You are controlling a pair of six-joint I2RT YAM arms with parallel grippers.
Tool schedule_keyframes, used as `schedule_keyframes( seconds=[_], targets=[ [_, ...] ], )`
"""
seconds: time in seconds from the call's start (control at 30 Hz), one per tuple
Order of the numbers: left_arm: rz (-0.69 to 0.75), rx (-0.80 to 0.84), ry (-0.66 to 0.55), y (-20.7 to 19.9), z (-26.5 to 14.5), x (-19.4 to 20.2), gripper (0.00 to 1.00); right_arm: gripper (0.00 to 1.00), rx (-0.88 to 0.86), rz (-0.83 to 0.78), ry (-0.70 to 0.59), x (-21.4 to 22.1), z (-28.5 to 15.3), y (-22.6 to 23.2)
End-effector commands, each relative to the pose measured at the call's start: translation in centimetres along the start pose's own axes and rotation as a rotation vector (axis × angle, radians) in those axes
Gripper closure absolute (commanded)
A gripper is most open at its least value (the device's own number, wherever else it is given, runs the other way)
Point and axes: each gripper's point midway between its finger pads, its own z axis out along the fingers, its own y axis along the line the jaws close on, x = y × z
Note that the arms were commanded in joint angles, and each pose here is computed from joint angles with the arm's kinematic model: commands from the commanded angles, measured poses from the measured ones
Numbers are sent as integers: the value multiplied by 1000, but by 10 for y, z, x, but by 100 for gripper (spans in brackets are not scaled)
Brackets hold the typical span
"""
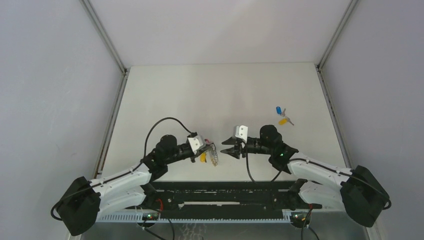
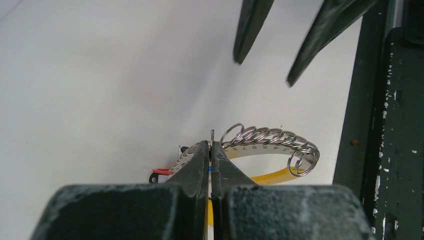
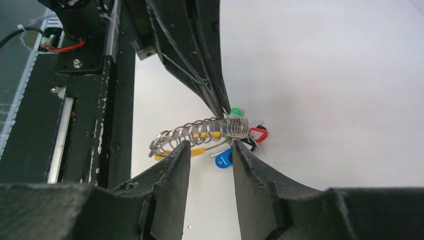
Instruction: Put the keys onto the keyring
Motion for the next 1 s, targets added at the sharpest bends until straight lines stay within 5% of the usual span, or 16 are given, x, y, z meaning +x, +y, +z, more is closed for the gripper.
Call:
schedule_keyframes(
  seconds=[0.0,0.37,0.57,0.97],
  targets=[
    [86,47,-94,-6,0,-16,100,65,-7,-22,-51,-9,14,-11],
    [116,165,-146,-25,2,-21,100,74,-27,-54,-78,-7,22,-18],
    [91,171,-252,-19,-6,-40,100,75,-71,-55,-66,-3,24,-10],
    [81,229,-259,-25,-7,-42,100,75,-76,-84,-76,-8,34,-8]
  ],
)
